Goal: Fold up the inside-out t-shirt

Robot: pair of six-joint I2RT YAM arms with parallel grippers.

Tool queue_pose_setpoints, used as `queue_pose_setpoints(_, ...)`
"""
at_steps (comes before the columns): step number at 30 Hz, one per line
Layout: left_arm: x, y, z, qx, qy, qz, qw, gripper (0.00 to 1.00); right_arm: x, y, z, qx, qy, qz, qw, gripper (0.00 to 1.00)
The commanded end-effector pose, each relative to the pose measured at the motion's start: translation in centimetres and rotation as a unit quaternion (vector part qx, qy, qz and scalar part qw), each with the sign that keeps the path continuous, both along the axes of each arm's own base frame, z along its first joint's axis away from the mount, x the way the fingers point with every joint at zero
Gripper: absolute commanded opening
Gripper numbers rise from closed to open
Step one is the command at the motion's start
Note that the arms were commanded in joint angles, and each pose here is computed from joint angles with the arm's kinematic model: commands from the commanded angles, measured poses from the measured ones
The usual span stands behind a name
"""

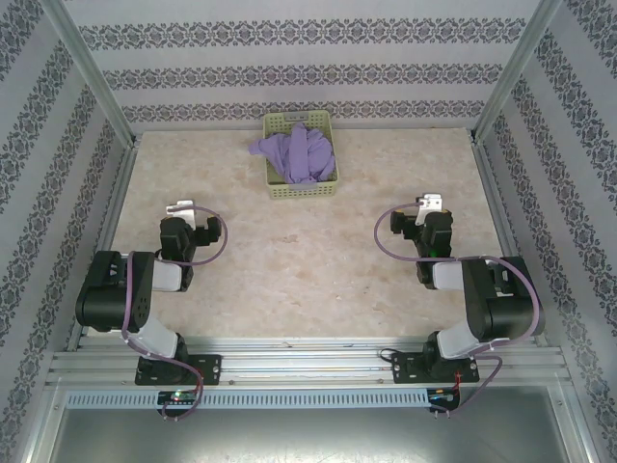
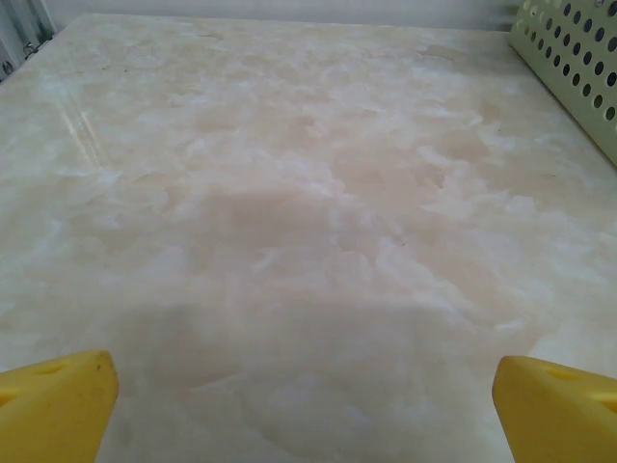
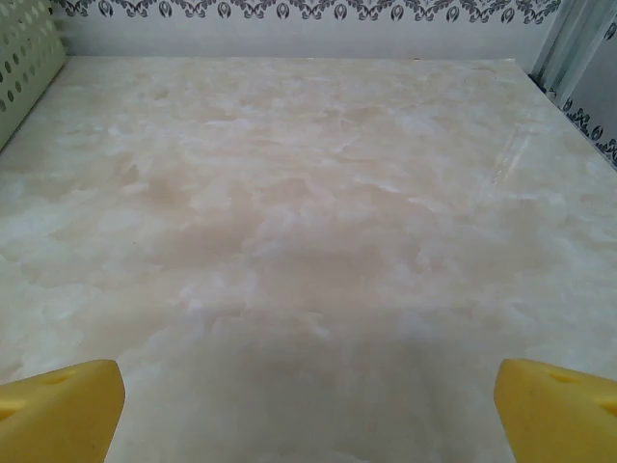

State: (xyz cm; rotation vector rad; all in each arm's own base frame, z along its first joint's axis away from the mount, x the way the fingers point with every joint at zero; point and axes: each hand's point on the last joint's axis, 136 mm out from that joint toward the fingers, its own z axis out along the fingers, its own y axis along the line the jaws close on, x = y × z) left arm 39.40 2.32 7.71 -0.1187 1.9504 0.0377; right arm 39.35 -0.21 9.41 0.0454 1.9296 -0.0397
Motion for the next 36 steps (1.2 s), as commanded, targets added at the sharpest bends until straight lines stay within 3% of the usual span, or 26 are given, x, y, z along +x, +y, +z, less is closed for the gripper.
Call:
queue_pose_setpoints(1, 0.3, -0.3, 1.1, 0.012, -0.023, -0.007, 1.0, 1.0, 0.3, 0.1, 1.0, 0.008, -0.019, 0.006, 1.0, 0.98)
queue_pose_setpoints(14, 0.3, -0.4, 1.1, 0.011, -0.023, -0.008, 1.0, 1.0, 0.4, 0.1, 1.0, 0.007, -0.019, 0.007, 1.0, 0.98)
queue_pose_setpoints(19, 0.7, -1.9, 0.9, 0.01, -0.012, -0.054, 0.998, 1.0, 0.4, 0.1, 1.0, 0.007, -0.019, 0.006, 1.0, 0.98)
queue_pose_setpoints(36, 0.7, -1.8, 1.0, 0.01, -0.015, -0.054, 0.998, 1.0, 0.4, 0.1, 1.1, 0.008, -0.02, 0.006, 1.0, 0.98)
